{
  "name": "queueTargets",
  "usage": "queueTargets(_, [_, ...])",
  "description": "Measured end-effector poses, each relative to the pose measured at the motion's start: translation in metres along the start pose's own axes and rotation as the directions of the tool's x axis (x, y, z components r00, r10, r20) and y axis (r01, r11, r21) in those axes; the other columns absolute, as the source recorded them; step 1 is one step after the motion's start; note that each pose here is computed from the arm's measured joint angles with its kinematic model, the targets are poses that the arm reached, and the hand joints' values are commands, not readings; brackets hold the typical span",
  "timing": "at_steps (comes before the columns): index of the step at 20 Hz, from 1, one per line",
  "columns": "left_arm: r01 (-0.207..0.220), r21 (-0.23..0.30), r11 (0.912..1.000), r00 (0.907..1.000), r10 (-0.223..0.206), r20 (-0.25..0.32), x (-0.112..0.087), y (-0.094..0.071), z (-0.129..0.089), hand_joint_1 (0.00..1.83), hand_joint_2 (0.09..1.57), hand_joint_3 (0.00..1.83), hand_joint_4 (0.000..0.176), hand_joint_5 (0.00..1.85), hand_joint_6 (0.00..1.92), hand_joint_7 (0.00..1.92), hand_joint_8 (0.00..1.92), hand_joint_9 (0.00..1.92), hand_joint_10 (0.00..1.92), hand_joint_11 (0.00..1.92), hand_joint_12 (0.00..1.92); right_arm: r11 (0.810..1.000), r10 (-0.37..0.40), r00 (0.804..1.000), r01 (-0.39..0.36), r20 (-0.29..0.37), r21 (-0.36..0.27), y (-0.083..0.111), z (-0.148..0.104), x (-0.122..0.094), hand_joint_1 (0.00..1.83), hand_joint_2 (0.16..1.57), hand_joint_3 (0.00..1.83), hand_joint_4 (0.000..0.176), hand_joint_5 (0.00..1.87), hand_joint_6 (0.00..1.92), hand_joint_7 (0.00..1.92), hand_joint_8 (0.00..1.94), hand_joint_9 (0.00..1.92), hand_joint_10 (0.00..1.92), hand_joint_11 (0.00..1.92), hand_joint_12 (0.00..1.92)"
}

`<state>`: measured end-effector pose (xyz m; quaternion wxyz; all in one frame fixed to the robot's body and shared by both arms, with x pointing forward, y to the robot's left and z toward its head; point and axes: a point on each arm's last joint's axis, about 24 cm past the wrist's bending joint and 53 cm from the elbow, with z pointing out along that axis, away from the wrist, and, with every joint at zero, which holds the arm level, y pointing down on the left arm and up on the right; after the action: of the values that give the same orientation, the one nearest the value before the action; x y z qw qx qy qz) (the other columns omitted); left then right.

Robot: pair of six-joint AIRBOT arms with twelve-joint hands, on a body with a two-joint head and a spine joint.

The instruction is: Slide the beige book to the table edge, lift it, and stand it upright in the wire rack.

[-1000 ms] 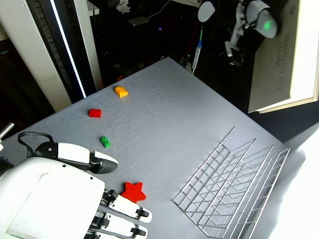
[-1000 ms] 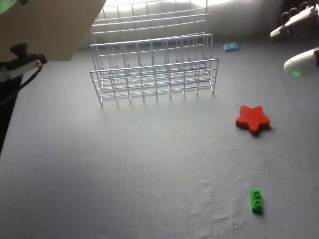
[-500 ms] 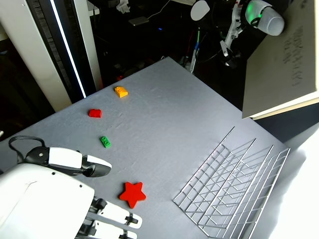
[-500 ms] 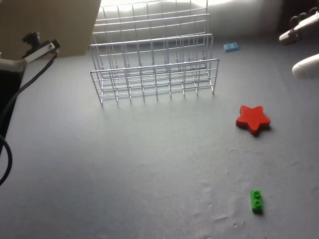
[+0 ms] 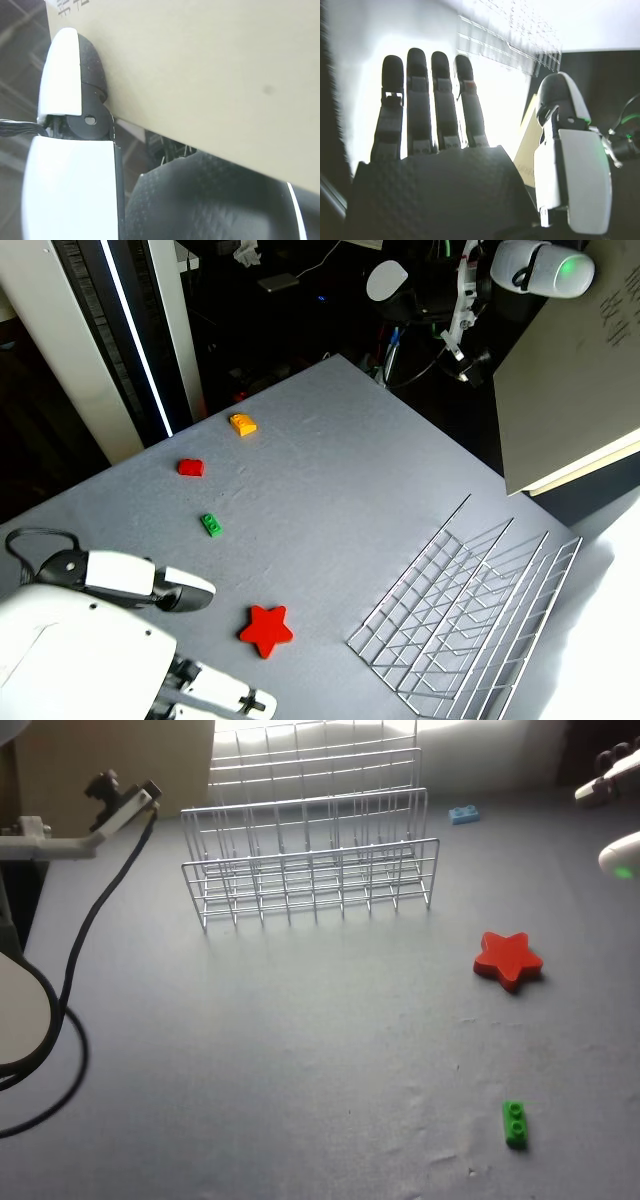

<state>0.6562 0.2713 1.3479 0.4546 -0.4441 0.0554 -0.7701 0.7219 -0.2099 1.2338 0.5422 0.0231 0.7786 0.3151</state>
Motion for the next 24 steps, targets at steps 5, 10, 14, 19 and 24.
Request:
queueTargets(5, [-0.006,-0.030,0.9995,0.9999,0.005,-0.009,0.001,0.005,-0.002,1.47,1.23,0.00,0.000,0.69,1.30,0.54,1.40,0.65,1.44,0.72,1.64,1.000,-0.001,1.000,0.001,0.000,0.000,0.000,0.000,0.000,0.30,1.14,0.00,0.000,0.41,0.00,0.40,0.00,0.40,0.00,0.00,1.07])
queueTargets(10, [-0.038,-0.030,0.9988,0.9986,0.037,-0.037,-0.002,0.005,0.003,1.47,1.24,0.00,0.000,0.67,1.32,0.54,1.41,0.66,1.43,0.70,1.66,1.000,-0.001,1.000,0.001,-0.001,0.000,0.000,0.000,0.000,0.26,1.15,0.00,0.000,0.41,0.00,0.40,0.00,0.40,0.00,0.00,1.07])
queueTargets(14, [-0.088,-0.047,0.9950,0.9930,0.084,-0.083,-0.004,-0.001,0.008,1.47,1.23,0.00,0.000,0.69,1.32,0.54,1.37,0.66,1.43,0.74,1.62,1.000,-0.001,1.000,0.001,0.002,0.004,-0.002,-0.001,-0.001,0.27,1.14,0.00,0.000,0.40,0.00,0.40,0.00,0.40,0.00,0.00,1.08])
queueTargets(19, [-0.114,-0.109,0.9874,0.9883,0.102,-0.113,-0.003,0.014,0.010,1.47,1.22,0.00,0.000,0.70,1.31,0.59,1.35,0.72,1.34,0.69,1.65,1.000,-0.007,1.000,0.007,-0.001,0.008,-0.004,-0.001,0.000,0.29,1.14,0.00,0.000,0.39,0.00,0.39,0.00,0.39,0.00,0.00,1.07])
queueTargets(24, [-0.154,-0.172,0.9731,0.9791,0.126,-0.159,-0.002,0.031,0.017,1.47,1.22,0.00,0.000,0.69,1.29,0.57,1.37,0.68,1.40,0.74,1.63,1.000,-0.009,1.000,0.009,-0.003,0.010,-0.005,-0.001,0.001,0.26,1.15,0.00,0.000,0.39,0.00,0.40,0.00,0.39,0.00,0.00,1.06])
